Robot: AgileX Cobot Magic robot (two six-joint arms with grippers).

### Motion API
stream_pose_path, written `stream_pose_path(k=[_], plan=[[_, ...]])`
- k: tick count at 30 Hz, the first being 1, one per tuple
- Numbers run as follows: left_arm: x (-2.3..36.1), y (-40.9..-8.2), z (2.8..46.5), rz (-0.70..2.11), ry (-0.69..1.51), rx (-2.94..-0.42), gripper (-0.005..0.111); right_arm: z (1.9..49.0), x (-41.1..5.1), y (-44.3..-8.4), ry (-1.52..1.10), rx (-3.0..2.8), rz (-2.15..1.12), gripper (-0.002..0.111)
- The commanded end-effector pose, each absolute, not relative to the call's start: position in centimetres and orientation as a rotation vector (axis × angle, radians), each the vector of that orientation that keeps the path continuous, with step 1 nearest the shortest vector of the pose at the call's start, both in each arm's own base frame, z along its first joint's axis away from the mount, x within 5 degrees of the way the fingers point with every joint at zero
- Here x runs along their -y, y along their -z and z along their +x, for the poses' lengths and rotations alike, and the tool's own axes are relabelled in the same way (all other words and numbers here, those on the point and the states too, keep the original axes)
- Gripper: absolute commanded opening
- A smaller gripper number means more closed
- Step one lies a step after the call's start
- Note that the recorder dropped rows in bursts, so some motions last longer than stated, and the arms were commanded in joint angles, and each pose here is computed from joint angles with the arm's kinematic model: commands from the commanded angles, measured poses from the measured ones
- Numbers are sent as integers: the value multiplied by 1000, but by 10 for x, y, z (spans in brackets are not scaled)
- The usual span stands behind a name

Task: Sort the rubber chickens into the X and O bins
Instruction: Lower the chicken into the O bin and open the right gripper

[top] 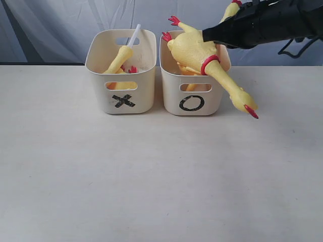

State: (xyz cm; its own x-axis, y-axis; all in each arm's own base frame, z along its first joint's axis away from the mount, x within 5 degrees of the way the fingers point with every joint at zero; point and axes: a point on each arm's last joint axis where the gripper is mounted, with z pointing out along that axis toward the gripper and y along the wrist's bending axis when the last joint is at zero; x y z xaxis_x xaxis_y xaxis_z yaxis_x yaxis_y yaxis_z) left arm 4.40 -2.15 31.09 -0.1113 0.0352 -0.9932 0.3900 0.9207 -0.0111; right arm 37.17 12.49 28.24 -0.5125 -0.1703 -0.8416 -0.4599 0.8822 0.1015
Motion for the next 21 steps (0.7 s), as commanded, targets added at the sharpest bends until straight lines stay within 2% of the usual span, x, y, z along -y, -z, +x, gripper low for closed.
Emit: stream_pose_path(k=[1,13,21], plan=[[21,-309,43,329,308,-1662,0,378,-143,-276,-288,-2025,-522,0],[21,-309,43,329,308,-1662,0,395,-174,-250,-150,-1940,-509,0],[21,-309,43,329,308,-1662,0,410,-182,-257,-130,-1880,-479,0]])
